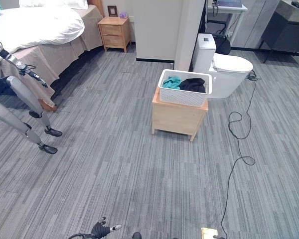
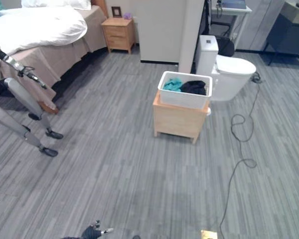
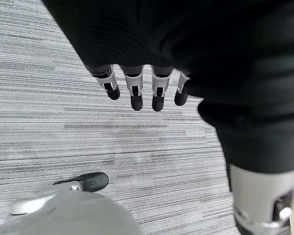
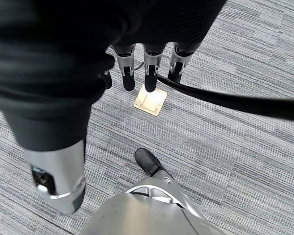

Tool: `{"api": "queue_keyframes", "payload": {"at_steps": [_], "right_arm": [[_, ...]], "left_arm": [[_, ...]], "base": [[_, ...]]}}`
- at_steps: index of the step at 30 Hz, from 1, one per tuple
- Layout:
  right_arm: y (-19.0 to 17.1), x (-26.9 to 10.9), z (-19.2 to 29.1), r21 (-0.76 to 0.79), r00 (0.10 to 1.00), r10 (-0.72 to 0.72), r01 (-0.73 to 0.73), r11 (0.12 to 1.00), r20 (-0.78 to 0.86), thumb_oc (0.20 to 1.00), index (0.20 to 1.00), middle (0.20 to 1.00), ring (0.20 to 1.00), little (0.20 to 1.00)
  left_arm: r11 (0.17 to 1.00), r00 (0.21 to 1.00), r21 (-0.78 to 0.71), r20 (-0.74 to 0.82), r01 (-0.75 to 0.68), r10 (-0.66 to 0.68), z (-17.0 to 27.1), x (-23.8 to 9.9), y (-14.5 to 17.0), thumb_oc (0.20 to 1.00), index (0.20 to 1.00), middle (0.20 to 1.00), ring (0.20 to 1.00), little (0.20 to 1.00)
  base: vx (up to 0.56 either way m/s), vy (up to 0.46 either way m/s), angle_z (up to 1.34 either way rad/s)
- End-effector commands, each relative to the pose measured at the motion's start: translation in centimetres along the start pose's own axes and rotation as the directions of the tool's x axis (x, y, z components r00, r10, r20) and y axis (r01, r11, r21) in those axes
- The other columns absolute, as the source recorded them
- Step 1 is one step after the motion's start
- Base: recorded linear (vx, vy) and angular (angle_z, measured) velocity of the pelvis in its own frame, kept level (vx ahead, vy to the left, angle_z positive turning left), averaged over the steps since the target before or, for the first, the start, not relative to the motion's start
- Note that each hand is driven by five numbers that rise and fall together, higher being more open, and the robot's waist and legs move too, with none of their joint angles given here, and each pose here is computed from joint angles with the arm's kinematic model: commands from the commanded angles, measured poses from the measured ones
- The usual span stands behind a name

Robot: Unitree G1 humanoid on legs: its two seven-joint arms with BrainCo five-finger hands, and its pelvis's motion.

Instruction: Grab the laundry basket,head to the washer,open it,put in the laundry and shut it.

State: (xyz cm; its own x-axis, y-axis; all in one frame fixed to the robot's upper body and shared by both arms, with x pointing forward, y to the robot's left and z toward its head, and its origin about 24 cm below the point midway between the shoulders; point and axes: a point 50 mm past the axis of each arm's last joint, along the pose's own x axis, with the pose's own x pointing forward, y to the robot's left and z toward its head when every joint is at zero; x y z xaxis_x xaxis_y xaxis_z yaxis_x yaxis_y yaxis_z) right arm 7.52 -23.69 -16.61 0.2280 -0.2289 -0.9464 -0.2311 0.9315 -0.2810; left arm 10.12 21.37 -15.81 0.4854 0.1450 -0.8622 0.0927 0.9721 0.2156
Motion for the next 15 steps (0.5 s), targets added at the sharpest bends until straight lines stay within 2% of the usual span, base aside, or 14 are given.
{"api": "queue_keyframes", "payload": {"at_steps": [1,15], "right_arm": [[-0.5,0.0,-0.6,-0.020,0.999,-0.007,0.007,1.000,-0.041,1.000,1.000,1.000,1.000,1.000],[0.1,-0.1,-1.7,-0.010,0.997,0.003,-0.004,1.000,-0.079,1.000,1.000,1.000,1.000,1.000]], "left_arm": [[0.999,1.000,0.047,0.019,-0.004,0.003,1.2,0.5,0.4,1.000,1.000,1.000,1.000,1.000],[0.999,1.000,0.047,0.023,-0.001,0.000,1.3,0.5,0.2,1.000,1.000,1.000,1.000,1.000]], "base": [[0.00,0.000,0.00],[0.00,0.000,0.00]]}}
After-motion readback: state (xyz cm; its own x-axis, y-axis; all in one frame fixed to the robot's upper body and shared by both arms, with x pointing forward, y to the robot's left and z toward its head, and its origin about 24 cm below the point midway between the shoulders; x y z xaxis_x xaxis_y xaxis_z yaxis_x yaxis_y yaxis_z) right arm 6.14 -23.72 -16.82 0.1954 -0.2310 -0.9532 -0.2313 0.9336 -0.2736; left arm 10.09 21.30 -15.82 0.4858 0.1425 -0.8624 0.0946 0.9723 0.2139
